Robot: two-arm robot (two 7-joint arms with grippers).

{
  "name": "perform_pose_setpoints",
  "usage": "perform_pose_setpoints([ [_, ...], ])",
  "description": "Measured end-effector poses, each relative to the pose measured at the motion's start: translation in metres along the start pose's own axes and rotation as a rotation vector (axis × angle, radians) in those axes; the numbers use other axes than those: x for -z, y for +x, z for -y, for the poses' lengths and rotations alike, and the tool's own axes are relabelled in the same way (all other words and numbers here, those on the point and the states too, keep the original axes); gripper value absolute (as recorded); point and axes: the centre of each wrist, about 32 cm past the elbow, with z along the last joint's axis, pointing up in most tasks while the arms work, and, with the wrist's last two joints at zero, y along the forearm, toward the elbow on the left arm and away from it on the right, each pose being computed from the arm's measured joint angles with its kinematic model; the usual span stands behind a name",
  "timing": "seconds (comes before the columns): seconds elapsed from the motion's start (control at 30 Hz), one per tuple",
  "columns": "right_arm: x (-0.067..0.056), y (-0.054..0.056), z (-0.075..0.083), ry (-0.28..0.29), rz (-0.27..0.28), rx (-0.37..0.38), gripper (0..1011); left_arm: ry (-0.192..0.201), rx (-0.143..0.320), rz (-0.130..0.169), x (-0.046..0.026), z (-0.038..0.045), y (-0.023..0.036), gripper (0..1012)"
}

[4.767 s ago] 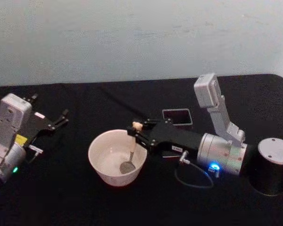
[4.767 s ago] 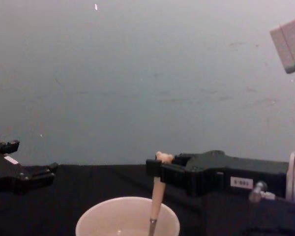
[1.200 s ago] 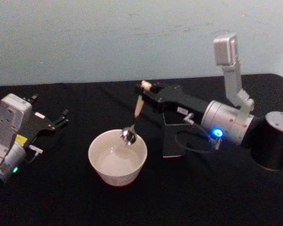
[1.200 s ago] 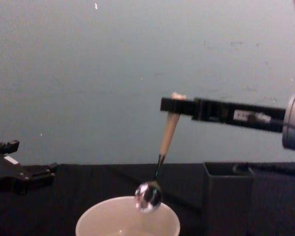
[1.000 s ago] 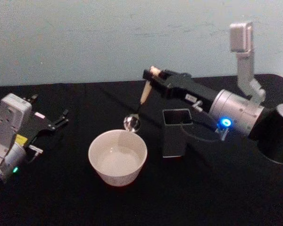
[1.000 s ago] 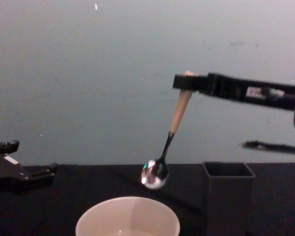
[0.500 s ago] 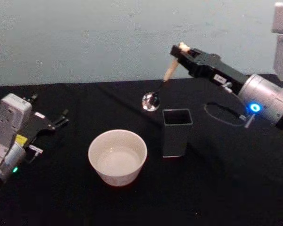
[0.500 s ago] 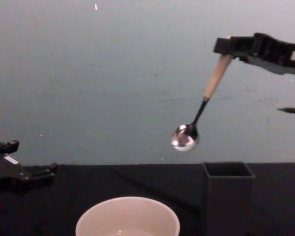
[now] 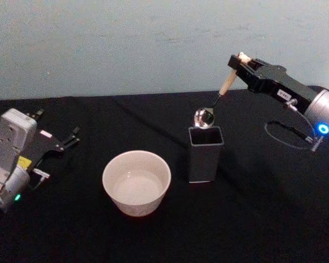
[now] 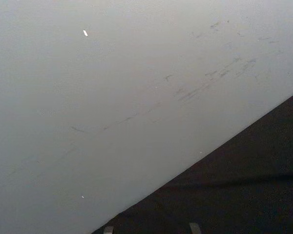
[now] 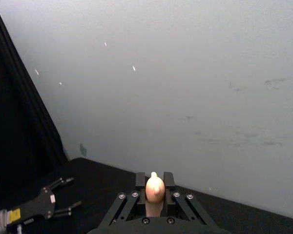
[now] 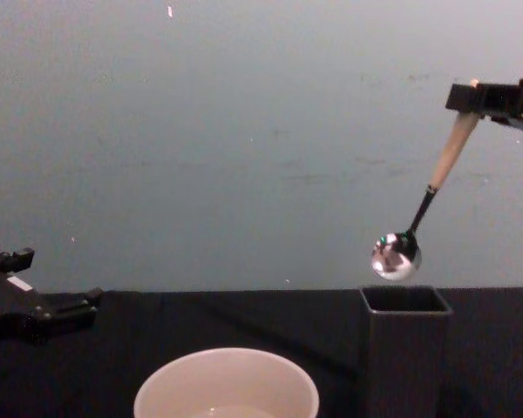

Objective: Pick up the stirring spoon with one hand, stir inside the cup, then place it back in its original position.

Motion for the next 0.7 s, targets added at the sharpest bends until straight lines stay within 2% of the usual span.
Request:
perform_pose_setpoints([
  [0.37,0.011,0.002,0.001,-0.048,0.005,0.009,214,0.0,0.0,0.0,0.0,0.0,0.0,1001],
  [0.7,0.027,0.003,-0.003,-0.126,0.013,0.012,214,0.0,0.0,0.0,0.0,0.0,0.0,1001],
])
